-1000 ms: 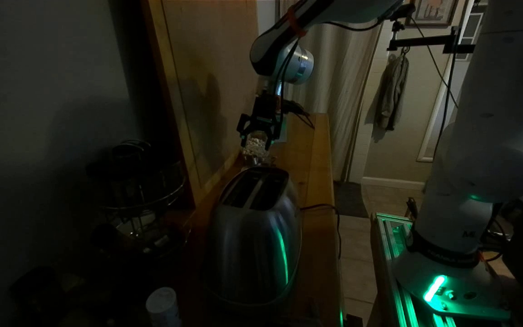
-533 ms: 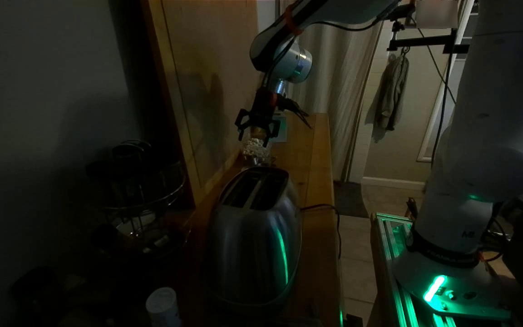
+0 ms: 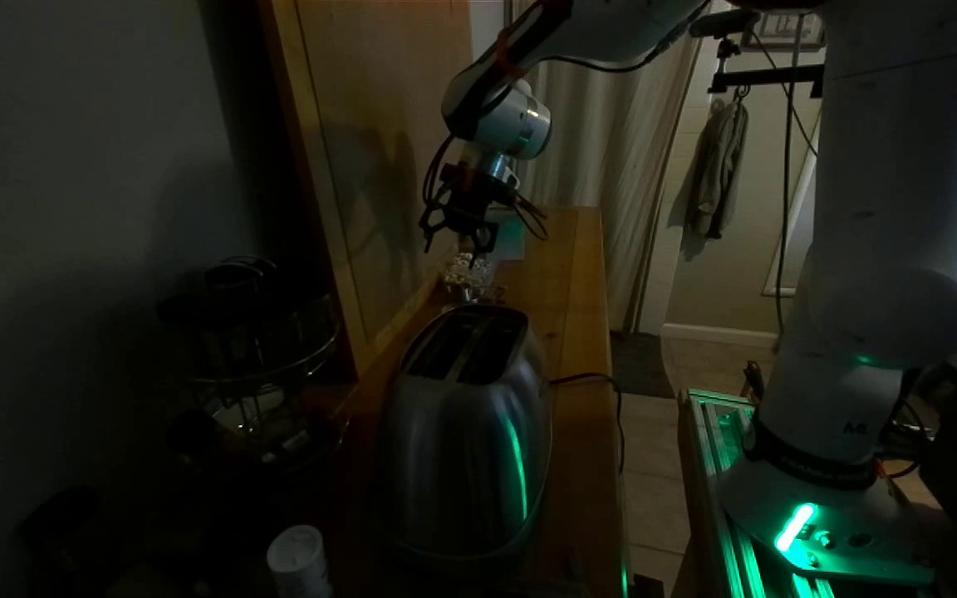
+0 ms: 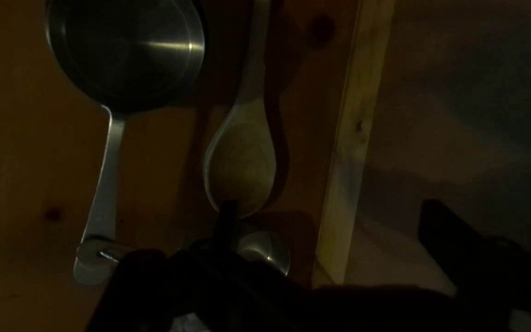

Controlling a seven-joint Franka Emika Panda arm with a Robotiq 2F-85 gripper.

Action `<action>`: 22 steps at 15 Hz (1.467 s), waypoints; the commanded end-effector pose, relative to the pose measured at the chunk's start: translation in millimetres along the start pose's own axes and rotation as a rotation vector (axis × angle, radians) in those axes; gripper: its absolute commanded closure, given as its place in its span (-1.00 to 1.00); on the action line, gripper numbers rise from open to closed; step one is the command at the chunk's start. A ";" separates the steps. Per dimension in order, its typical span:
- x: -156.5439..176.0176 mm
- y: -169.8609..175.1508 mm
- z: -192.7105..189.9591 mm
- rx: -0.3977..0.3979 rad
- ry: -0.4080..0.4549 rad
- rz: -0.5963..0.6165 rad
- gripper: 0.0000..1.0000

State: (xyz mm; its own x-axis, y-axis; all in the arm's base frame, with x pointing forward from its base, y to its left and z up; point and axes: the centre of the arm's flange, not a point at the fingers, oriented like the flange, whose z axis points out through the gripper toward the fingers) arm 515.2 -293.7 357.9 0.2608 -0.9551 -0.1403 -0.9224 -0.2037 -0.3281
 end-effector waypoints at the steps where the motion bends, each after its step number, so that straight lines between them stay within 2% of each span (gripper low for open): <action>1: 13.2 -10.1 12.3 -0.038 0.071 0.081 -1.00; 6: 24.8 2.3 25.6 -0.116 0.145 0.081 -0.96; 7: 26.6 4.6 27.5 -0.129 0.147 0.083 -0.84; 8: 26.8 4.7 29.6 -0.140 0.149 0.086 -0.65; 9: 27.4 5.3 31.3 -0.147 0.149 0.088 -0.35; 11: 27.2 5.9 33.5 -0.156 0.144 0.098 -0.03; 13: 26.5 5.9 35.1 -0.157 0.139 0.110 0.21; 15: 25.8 6.2 36.5 -0.160 0.138 0.118 0.26; 16: 25.1 6.7 37.1 -0.166 0.138 0.124 0.41; 17: 25.4 6.4 36.7 -0.169 0.138 0.133 0.37; 20: 23.7 6.5 37.9 -0.171 0.134 0.159 -0.22; 21: 23.5 6.5 38.5 -0.169 0.133 0.167 -0.33; 22: 23.2 6.4 38.8 -0.168 0.130 0.174 -0.33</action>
State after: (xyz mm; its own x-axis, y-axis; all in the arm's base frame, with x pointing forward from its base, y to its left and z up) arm 520.3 -309.2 314.5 0.0931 -0.9941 -0.0560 -0.9822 -0.0825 -0.1688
